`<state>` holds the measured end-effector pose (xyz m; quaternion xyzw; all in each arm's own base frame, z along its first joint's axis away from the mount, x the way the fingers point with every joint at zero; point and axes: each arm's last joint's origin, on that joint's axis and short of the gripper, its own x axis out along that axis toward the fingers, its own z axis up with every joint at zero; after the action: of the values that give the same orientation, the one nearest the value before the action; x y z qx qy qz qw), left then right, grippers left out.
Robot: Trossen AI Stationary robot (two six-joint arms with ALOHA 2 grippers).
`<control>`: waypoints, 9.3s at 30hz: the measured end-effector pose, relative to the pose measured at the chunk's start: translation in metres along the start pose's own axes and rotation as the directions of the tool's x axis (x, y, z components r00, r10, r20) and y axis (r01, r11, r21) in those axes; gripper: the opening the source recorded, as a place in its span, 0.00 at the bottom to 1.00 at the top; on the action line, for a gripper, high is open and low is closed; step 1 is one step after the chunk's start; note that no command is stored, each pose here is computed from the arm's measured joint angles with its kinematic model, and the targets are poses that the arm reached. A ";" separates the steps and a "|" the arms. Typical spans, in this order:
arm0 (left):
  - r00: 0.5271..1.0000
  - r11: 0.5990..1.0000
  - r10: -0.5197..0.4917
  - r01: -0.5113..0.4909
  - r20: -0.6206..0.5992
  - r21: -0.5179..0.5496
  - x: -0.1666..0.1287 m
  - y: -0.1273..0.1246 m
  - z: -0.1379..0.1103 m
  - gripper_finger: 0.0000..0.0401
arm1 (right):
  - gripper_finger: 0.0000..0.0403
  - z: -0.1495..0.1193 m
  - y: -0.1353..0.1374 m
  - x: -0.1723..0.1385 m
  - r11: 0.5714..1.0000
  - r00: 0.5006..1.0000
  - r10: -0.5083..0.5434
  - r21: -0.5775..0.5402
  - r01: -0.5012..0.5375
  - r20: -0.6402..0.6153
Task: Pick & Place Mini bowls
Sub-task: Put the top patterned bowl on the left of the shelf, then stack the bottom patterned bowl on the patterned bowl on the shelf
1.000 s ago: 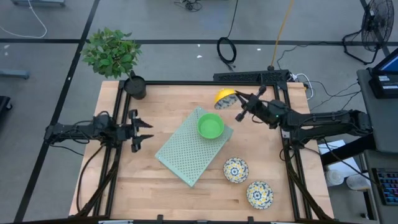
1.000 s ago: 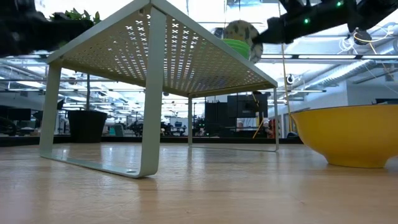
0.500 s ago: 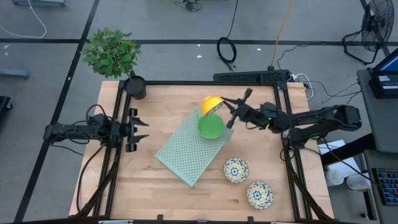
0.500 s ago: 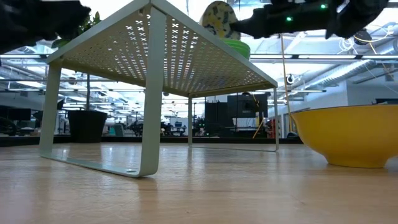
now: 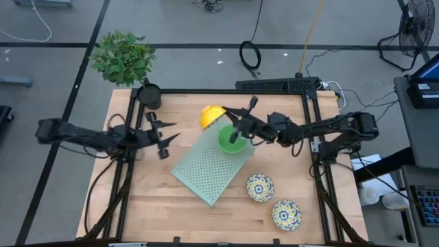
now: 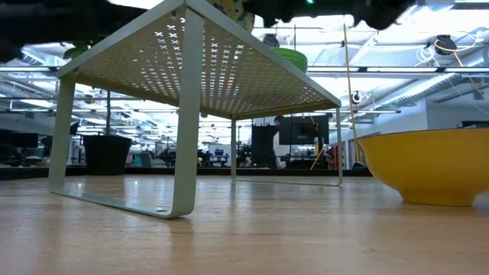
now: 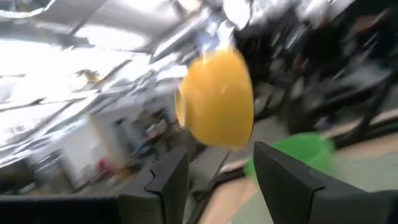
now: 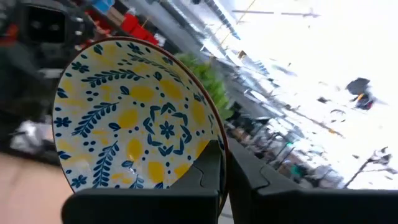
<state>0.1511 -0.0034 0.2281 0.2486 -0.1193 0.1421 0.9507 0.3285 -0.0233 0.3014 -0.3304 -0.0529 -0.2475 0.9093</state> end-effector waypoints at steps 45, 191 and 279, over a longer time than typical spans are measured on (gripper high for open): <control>0.917 0.902 0.385 -0.349 -0.104 0.254 0.104 -0.003 0.060 0.45 | 0.00 0.013 -0.001 0.022 0.999 0.999 -0.026 0.034 0.025 0.024; 0.831 0.886 -0.459 0.404 -0.314 -0.225 0.128 -0.007 0.097 0.61 | 0.49 0.054 0.001 -0.201 0.608 0.056 0.793 0.794 -0.027 -0.606; 0.928 0.983 -0.150 0.104 -0.341 -0.151 0.131 0.007 0.057 0.61 | 0.00 -0.035 0.064 -0.270 0.653 -0.171 0.755 0.749 0.111 -0.633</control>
<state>0.2615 0.0008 0.3184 0.1640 0.0596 0.1142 0.9780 0.1223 0.1090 0.1673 0.2504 0.6344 -0.1009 0.7243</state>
